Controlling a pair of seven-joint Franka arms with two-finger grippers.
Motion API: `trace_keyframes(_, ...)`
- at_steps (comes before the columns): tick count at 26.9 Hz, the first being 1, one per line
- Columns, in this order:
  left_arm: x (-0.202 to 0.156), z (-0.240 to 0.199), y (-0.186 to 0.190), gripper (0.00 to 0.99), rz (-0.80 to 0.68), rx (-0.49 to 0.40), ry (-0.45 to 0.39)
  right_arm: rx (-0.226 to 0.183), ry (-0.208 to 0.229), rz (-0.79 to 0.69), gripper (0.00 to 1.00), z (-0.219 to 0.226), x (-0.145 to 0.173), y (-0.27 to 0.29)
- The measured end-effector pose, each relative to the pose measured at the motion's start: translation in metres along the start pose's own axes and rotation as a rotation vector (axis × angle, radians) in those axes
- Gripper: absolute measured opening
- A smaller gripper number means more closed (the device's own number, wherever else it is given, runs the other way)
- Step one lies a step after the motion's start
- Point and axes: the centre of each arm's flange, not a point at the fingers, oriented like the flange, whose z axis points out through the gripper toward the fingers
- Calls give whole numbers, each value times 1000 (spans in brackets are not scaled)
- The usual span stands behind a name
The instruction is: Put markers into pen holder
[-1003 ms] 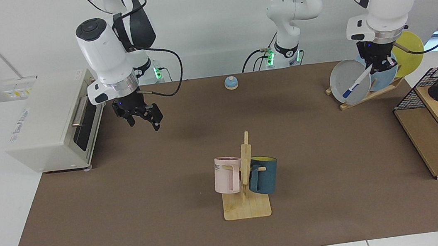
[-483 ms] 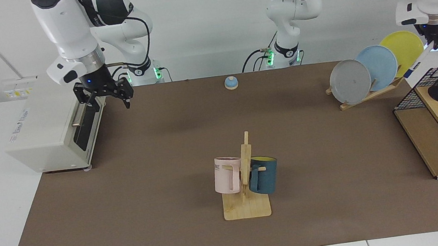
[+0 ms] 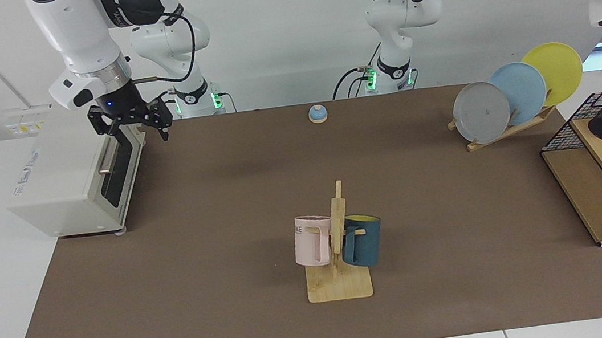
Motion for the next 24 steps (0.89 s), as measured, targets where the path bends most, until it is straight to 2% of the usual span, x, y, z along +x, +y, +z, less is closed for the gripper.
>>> trace_keyframes(7, -14, 5, -6, 167, 2, 51, -45, 0, -2, 20, 996, 0, 1, 11)
trace_keyframes(11, -15, 8, -7, 167, 10, 50, -60, -3, -39, 22, 996, 3, -4, 12)
trace_keyframes(20, 10, 24, -19, 167, 28, 23, -79, -3, -42, 29, 996, 3, -5, 16)
trace_keyframes(24, 18, 26, -26, 167, 27, 47, -81, -3, -42, 29, 996, 3, -5, 16)
